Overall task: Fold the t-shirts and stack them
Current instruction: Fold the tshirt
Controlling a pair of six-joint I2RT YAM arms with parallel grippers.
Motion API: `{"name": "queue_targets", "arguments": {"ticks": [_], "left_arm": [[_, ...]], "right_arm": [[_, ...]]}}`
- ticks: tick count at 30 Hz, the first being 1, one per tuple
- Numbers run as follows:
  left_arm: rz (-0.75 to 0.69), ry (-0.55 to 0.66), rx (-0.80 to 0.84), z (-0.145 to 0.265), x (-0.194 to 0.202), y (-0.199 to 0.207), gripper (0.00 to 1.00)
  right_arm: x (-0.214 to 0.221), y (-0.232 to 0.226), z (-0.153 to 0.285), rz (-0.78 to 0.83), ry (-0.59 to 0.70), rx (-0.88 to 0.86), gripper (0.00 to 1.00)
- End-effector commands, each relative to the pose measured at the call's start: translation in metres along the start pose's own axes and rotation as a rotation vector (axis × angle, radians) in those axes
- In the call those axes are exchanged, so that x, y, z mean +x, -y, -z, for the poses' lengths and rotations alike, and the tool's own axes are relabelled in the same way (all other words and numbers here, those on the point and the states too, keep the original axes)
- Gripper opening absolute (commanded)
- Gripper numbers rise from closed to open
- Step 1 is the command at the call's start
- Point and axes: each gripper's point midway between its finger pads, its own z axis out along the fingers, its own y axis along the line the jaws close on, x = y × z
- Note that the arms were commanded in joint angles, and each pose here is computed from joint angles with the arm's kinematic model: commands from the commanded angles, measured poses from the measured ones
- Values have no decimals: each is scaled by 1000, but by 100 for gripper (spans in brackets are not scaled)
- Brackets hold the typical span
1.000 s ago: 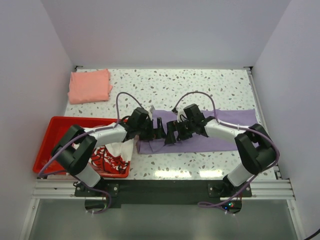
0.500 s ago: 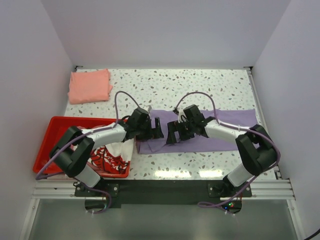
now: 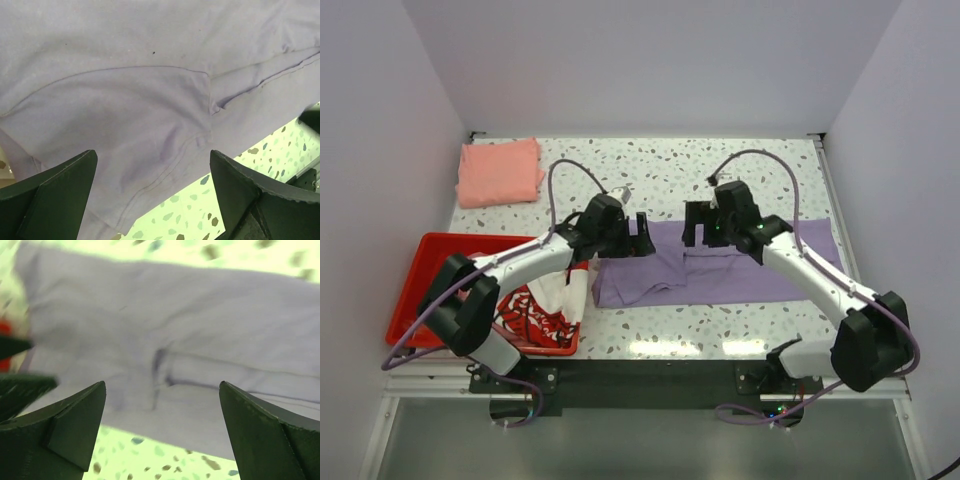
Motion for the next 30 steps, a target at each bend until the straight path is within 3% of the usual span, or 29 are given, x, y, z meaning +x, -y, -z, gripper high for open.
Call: {"name": "queue_targets", "arguments": {"ticks": [1,4,8,15,23,30], "left_arm": [[-15,16,30,-5,-14,12,100],[3,-29,-13,-22,-3,6,100],[15,-57,-13,-39,3,5,100],[-3,-59,-240,-74,-11,-29,100],[-8,-90,-320,-117,-29,-51,100],[5,-34,-300,-162,-82,-51,100]], "right_arm": [[-21,81,16,-172,67,335,99],[-27,117,7,-304,68,331,99],[-34,153,-11,-314,31,390,99],[-35,195,-57,-365,-50,497,99],[17,184,-79,-429,-188,430,99],[82,144,-63,-488,-287,308,99]]}}
